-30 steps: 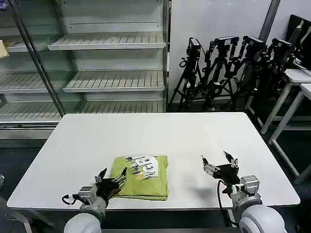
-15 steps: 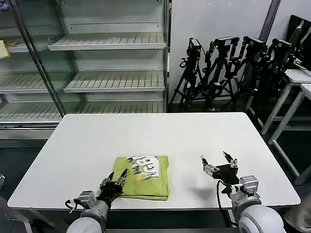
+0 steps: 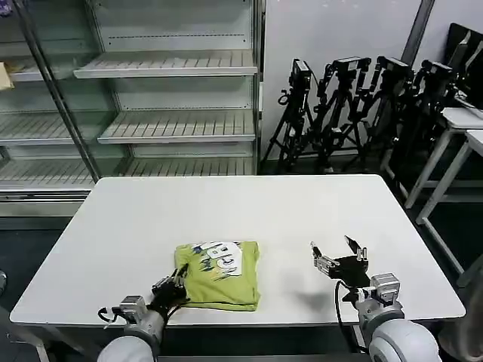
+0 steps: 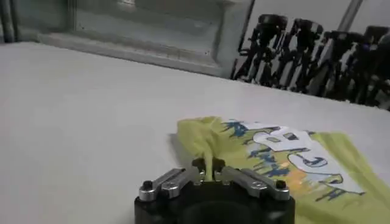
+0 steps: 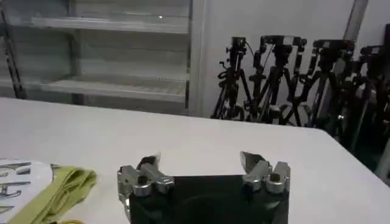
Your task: Fold and organize the clothes.
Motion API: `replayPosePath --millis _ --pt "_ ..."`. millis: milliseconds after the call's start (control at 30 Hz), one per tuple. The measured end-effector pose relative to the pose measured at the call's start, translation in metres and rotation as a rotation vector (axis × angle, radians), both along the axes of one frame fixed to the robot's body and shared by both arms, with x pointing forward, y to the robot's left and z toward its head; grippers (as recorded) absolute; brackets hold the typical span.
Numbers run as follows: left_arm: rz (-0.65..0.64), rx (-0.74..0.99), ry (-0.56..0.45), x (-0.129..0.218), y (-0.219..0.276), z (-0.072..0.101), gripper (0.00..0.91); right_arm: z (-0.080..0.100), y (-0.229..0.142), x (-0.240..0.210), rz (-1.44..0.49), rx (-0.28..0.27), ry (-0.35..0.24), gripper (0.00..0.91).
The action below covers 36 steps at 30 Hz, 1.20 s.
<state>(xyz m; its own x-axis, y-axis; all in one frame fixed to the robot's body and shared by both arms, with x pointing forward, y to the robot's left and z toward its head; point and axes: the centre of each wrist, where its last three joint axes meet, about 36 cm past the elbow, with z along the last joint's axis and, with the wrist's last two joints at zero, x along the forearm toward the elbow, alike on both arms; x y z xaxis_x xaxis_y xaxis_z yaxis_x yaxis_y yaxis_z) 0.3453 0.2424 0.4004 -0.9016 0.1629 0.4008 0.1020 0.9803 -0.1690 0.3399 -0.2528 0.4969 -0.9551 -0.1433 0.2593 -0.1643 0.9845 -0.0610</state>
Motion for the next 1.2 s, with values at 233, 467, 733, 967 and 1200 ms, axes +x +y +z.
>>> replayPosePath --millis 233,467,733,967,1200 --pt "0.006 0.157 -0.023 0.002 0.048 0.018 0.01 0.0 0.002 0.0 0.007 0.003 -0.003 0.907" --pt "0.058 0.408 -0.056 0.004 0.127 0.05 0.01 -0.001 0.004 0.001 0.014 0.007 -0.002 0.907" --pt "0.139 0.725 -0.09 0.004 0.214 0.123 0.01 -0.001 0.006 0.002 0.021 0.013 -0.003 0.907" --pt "0.111 0.859 -0.194 -0.007 0.187 0.154 0.01 -0.003 0.004 -0.001 0.015 0.011 0.0 0.907" --pt "0.033 0.927 -0.237 -0.031 0.116 0.086 0.01 -0.004 0.003 -0.002 0.007 0.008 -0.001 0.907"
